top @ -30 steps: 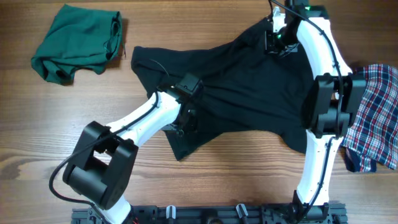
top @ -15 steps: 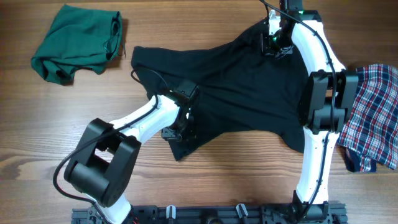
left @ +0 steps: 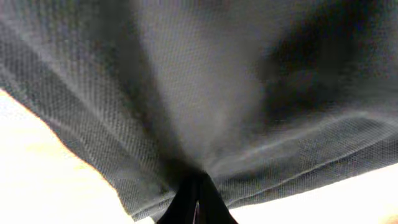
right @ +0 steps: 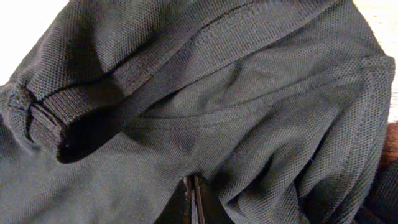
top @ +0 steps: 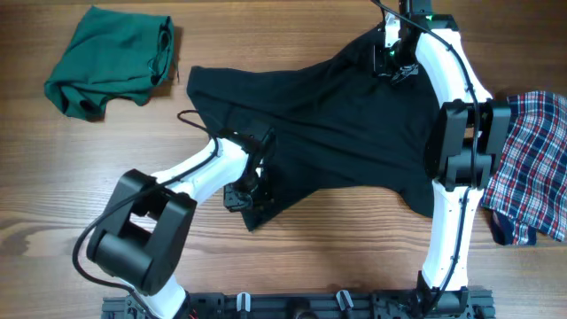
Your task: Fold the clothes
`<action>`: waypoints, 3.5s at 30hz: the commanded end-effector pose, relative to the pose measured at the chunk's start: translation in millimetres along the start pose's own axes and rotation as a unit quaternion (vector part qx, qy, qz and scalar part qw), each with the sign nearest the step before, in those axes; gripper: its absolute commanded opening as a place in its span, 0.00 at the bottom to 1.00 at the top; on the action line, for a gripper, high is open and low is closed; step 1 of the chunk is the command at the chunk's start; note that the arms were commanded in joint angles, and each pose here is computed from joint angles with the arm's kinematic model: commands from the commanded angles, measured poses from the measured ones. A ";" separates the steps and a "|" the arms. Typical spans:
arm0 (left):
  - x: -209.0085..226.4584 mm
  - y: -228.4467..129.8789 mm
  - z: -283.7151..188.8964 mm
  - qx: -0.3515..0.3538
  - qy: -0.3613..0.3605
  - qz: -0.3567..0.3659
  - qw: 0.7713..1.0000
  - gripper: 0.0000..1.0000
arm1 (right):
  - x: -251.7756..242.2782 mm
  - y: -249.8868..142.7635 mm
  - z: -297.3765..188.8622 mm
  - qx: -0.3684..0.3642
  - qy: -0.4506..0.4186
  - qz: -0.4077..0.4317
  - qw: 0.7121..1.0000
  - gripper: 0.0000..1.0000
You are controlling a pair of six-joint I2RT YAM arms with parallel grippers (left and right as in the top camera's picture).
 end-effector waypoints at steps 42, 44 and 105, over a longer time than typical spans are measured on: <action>22.4 14.9 -81.7 -0.140 -0.049 -0.054 0.987 0.04 | -35.2 8.5 7.7 -0.022 -0.023 0.032 0.999 0.04; 17.5 21.0 -66.1 -0.126 -0.037 -0.026 0.991 0.04 | -33.2 7.5 8.1 -0.019 -0.022 0.030 0.999 0.04; 73.0 -66.8 26.1 0.152 0.103 -0.197 0.963 0.04 | 78.3 10.3 -27.9 -0.050 0.188 -0.168 0.967 0.18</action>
Point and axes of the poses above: each gripper's point midway between its finger pads, its own z axis out along the fingers, its own x axis along the line the jaws close on, y = z × x, the point moved 5 cm from there along -z, back along the fingers, and after that the axes turned 2 degrees about z, right-handed, at the moved point
